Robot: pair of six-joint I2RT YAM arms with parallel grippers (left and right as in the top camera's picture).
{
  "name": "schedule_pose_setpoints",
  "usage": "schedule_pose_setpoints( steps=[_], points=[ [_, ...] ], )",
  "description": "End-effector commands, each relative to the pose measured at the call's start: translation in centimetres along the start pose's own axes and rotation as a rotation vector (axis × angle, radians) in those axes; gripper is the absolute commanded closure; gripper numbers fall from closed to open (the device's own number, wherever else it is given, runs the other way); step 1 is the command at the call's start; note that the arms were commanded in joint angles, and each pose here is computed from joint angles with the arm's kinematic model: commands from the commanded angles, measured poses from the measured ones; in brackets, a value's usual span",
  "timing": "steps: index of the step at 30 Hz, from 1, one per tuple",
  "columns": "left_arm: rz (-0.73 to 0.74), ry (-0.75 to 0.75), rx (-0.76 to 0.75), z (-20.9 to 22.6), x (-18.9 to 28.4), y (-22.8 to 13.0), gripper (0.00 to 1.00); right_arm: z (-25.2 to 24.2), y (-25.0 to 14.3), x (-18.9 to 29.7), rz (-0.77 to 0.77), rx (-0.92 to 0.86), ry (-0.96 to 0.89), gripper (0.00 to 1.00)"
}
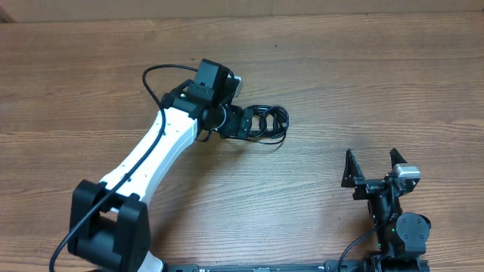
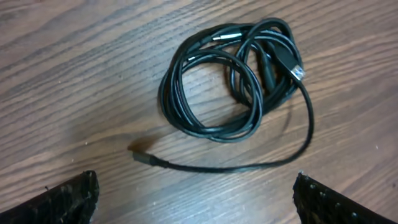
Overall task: Untangle cables
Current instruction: 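Move the left gripper forward over the coiled black cable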
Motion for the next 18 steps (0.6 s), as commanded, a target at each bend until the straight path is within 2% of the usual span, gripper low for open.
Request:
schedule_pose_setpoints(
  steps=[1,4,13,15,16,17,18],
  points=[
    [0.003,0.017,0.016,0.1,-1.5,0.7,0.01,-0.1,-0.1,0.0,-0.006,-0.004,-0.009,0.00],
    [0.012,0.079,0.100,1.2,-3.4,0.6,0.00,-0.1,-0.1,0.0,-0.006,-0.004,-0.009,0.00],
    [-0.026,0.156,0.138,2.7,-6.3,1.4,0.00,-0.1,-0.1,0.0,-0.006,-0.004,-0.009,0.00],
    [-0.040,0.195,0.132,3.1,-6.5,1.6,0.14,-0.1,-0.1,0.0,-0.006,-0.004,-0.009,0.00],
    [-0.045,0.220,0.127,3.3,-6.6,1.5,0.15,-0.1,-0.1,0.0,-0.006,-0.004,-0.009,0.00],
    [-0.052,0.245,0.117,3.4,-6.6,1.5,0.14,-0.1,-0.1,0.0,-0.006,-0.004,-0.009,0.00],
    [-0.057,0.273,0.107,3.5,-6.8,1.4,0.07,-0.1,-0.1,0.0,-0.006,-0.004,-0.009,0.00]
  ],
)
Point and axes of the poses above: each gripper's point midway between its finger pads, its own x axis back along the fingers, its own z axis along the line the jaws close on, y = z × x, the point moved 3 cm from there along x, back along the fingers, and after that the axes turned 10 degrees about x, right-handed, at the moved point
